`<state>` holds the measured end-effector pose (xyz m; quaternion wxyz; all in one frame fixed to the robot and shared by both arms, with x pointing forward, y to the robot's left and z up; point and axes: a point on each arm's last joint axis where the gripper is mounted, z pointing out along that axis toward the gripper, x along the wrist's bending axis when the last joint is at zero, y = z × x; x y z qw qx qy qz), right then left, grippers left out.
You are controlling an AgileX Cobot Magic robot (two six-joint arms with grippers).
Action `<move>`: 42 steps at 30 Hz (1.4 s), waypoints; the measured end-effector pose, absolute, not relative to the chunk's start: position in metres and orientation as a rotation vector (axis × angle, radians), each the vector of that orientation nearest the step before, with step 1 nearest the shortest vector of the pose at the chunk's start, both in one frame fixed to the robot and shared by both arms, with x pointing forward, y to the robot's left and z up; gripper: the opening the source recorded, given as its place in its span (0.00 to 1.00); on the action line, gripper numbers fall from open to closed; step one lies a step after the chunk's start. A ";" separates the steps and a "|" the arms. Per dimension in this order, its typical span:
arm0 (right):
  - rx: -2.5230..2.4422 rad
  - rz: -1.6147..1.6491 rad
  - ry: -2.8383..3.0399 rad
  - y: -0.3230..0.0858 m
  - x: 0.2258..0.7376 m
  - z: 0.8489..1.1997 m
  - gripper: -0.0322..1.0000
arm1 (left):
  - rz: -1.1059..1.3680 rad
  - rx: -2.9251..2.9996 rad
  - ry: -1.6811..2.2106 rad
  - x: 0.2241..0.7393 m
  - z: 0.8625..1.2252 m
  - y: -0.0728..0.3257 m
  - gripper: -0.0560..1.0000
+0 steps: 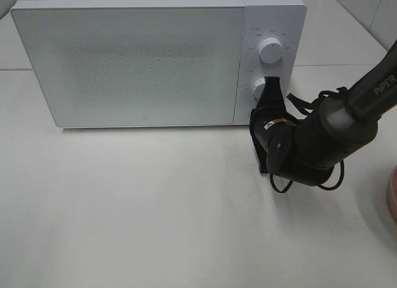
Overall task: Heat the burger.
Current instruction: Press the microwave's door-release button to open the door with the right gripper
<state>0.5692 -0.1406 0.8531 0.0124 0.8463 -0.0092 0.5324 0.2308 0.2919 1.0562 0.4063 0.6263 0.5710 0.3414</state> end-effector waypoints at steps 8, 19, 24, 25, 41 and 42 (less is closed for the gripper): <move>2.614 1.649 -0.033 -0.145 0.571 0.849 0.05 | 0.861 1.580 1.440 0.231 1.056 0.292 0.97; 2.611 1.666 -0.065 -0.142 0.577 0.851 0.05 | 0.861 1.580 1.440 0.231 1.056 0.292 0.97; 2.614 1.663 -0.084 -0.140 0.579 0.850 0.05 | 0.861 1.580 1.440 0.231 1.056 0.292 0.97; 2.613 1.663 -0.091 -0.140 0.580 0.848 0.05 | 0.861 1.580 1.440 0.231 1.056 0.292 0.97; 2.569 1.705 -0.186 -0.133 0.587 0.848 0.05 | 0.861 1.580 1.440 0.231 1.056 0.292 0.97; 2.563 1.707 -0.190 -0.133 0.587 0.847 0.05 | 0.861 1.580 1.440 0.231 1.056 0.292 0.97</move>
